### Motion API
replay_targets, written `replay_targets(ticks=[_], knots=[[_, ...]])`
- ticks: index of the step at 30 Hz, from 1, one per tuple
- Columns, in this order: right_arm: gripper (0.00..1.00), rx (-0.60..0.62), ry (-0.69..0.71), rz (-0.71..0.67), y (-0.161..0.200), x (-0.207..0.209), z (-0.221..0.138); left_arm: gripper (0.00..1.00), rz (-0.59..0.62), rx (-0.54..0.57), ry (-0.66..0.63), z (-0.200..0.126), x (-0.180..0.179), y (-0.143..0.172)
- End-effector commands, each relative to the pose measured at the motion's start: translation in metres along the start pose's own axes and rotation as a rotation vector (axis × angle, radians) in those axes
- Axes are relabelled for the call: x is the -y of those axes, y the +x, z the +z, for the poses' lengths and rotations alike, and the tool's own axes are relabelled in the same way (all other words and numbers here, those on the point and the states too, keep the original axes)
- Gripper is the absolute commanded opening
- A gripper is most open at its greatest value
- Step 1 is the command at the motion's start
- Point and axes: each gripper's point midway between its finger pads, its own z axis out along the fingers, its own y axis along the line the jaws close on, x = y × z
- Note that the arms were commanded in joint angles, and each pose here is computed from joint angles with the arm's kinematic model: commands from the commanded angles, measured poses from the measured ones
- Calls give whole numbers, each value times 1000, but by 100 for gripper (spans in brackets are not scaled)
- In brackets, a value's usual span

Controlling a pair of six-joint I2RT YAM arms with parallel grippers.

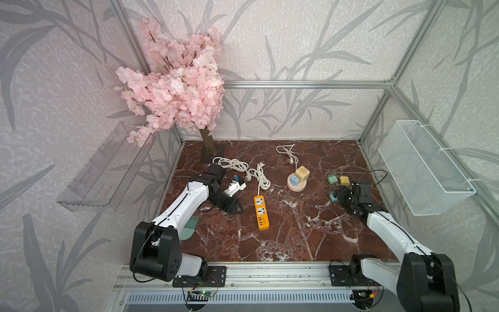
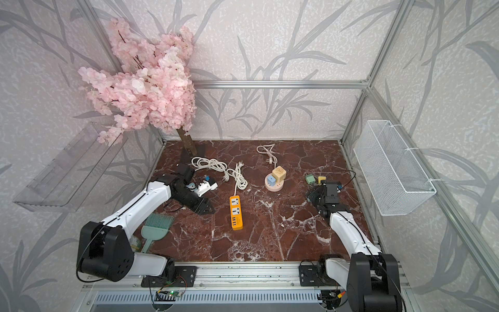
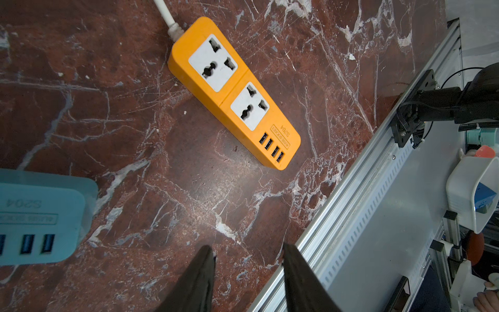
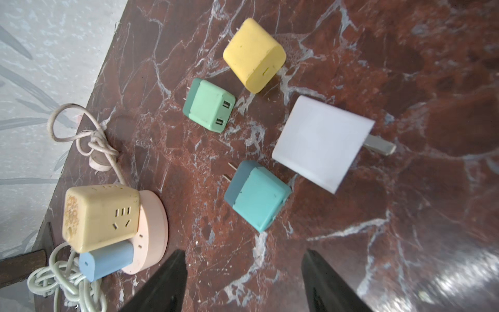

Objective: Pull the plug off the socket
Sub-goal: Place the plug at the center of the board, then move the socket to the center of the board.

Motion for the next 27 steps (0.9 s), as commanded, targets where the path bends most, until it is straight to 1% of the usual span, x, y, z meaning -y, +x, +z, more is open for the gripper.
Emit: replay_targets(ticks=[1,5,8,10,13,14,17,20,22,27], knots=[[71,-34,17,-113,5,-11,-28,45,-1,15,-14,-5,0,1],[72,-100,35,-318,22,-43,-44,45,1,19,-16,-6,0,0],[72,-142,28,-441,37,-74,-44,45,-2,18,-16,-5,-1,1],[73,-165,26,-488,45,-91,-40,45,-3,19,-17,-6,-1,1],[75,-209,23,-453,53,-111,-25,45,-2,20,-12,-6,0,1],[78,-224,28,-426,55,-118,-19,45,-2,22,-13,-6,-1,1],[82,-232,54,-390,57,-139,-6,45,-3,20,-8,-5,0,1],[83,-200,126,-387,52,-152,8,45,1,23,-7,-6,0,1],[83,-212,162,-364,52,-157,18,45,1,23,-4,-5,1,1],[85,-261,279,-360,57,-161,44,44,6,30,-2,-7,2,1]])
